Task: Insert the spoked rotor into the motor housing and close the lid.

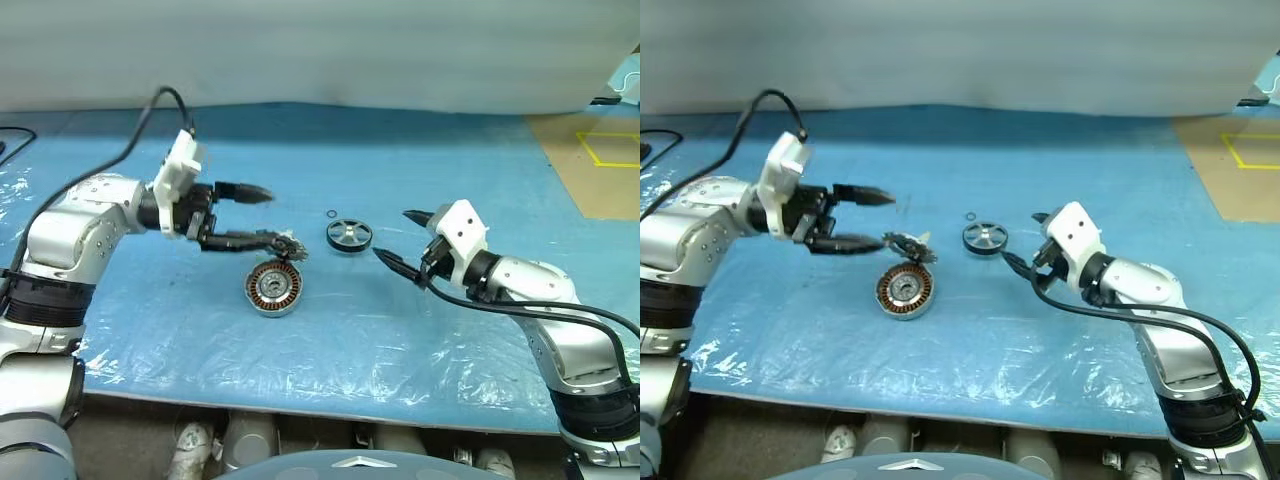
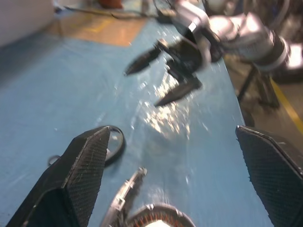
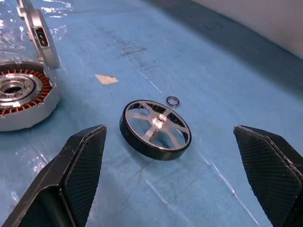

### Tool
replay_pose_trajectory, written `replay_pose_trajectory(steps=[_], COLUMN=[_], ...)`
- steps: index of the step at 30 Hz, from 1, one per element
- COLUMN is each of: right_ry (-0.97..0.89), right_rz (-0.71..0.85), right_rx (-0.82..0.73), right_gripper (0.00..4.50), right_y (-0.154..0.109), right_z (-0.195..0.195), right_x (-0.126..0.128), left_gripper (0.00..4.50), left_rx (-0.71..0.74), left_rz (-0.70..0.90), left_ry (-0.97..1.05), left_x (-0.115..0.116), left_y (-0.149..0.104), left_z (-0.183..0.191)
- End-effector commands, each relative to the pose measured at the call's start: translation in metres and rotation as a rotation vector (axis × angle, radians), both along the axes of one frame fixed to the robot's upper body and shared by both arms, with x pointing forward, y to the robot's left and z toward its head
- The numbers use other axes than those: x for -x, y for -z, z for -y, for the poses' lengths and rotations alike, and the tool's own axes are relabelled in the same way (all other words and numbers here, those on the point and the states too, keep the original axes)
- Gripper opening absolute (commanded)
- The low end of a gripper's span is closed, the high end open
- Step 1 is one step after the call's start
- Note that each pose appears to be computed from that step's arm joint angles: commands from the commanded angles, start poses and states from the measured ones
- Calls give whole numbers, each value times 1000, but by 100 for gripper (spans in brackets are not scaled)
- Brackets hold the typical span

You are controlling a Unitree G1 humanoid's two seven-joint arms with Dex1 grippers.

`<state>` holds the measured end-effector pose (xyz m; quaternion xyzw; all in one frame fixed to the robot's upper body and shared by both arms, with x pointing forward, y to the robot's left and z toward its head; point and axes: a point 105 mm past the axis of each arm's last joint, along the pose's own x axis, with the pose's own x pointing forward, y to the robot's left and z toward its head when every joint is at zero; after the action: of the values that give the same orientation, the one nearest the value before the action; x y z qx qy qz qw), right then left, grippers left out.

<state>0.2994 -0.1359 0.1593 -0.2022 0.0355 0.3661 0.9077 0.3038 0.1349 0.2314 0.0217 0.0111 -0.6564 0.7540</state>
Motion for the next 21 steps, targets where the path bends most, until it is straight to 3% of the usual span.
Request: replay_pose_trajectory(steps=[1,11,21], right_ry=[-33,-238,-308], right_rz=[27,23,-43], right_rx=[18,278,455], right_gripper=[450,450,450], right_y=[-8,-20,-4], right_z=[-6,-20,-38], right_x=[-11,-62,-112], left_gripper=[446,446,446], left_rx=[64,26,-34], left_rz=[-24,-30,-16], left_ry=[-86,-162,-81], left_x=[-9,-4,31], left_y=[-4,29,51], left_z=[-5,-12,5])
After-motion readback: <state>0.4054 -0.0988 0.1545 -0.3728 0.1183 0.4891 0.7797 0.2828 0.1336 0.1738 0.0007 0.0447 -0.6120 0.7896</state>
